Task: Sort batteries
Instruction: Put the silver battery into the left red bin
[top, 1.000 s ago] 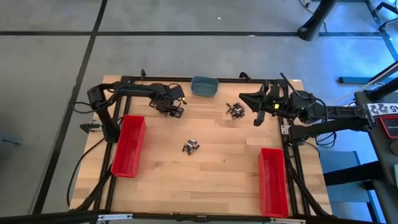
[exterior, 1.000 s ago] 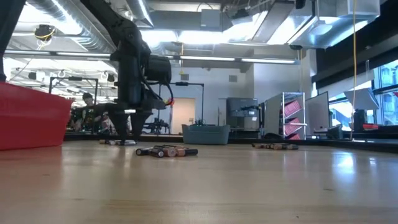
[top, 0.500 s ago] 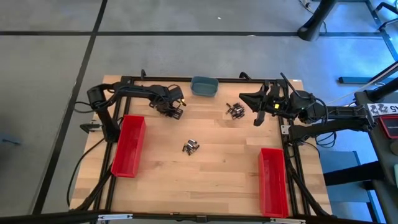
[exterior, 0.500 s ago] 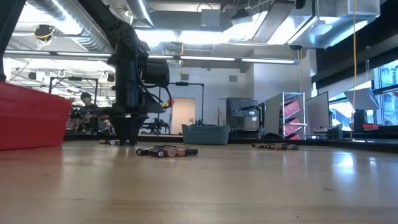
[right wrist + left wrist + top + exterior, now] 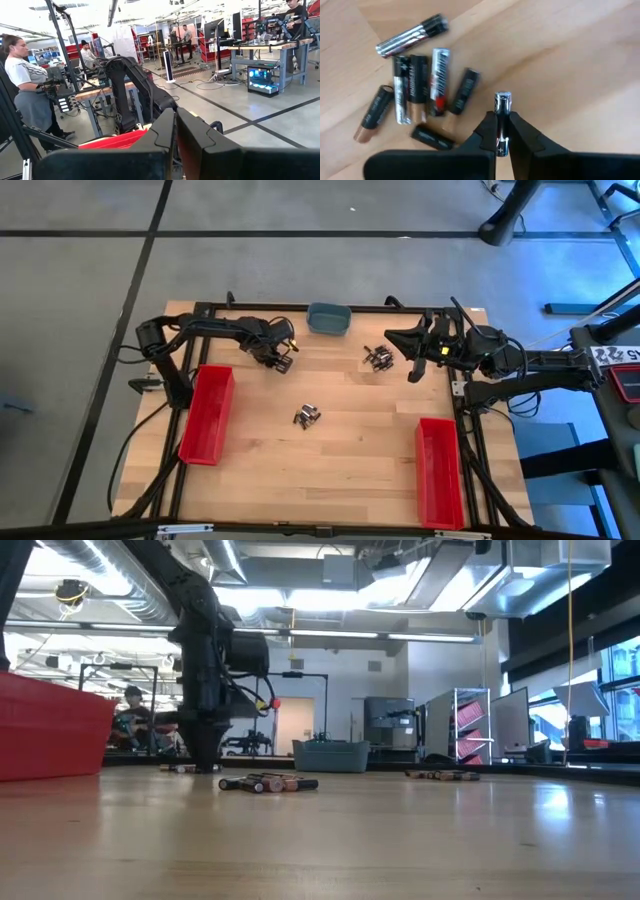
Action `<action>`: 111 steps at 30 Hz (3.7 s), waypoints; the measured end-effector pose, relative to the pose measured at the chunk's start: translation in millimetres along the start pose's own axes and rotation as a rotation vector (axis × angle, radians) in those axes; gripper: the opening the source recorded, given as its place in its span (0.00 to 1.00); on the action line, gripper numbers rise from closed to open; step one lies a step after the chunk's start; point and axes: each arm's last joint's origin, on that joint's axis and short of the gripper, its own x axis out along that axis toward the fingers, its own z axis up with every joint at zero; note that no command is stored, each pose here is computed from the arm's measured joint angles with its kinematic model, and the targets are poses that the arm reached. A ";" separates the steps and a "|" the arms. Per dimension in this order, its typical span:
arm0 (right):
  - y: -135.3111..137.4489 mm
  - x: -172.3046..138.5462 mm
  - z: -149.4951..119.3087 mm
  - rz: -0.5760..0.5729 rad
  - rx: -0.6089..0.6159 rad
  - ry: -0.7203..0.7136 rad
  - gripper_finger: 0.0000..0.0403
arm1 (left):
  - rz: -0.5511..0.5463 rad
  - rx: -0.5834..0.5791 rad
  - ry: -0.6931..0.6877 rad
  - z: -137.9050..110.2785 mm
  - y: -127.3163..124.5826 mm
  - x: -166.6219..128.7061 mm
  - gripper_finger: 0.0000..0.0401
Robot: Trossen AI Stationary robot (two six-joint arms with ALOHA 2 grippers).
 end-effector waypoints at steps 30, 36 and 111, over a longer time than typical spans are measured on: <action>-7.5 9.4 -7.4 -0.328 -0.231 0.022 0.06 | -0.051 0.129 0.154 -194.8 -2.5 -185.9 0.03; -6.2 13.5 -7.3 -0.325 -0.223 0.000 0.06 | 0.052 0.552 0.201 -204.7 4.2 -141.2 0.03; -1.1 5.4 10.6 -0.134 0.080 -0.157 0.06 | -0.433 1.192 -0.262 -33.3 -138.3 -2.4 0.42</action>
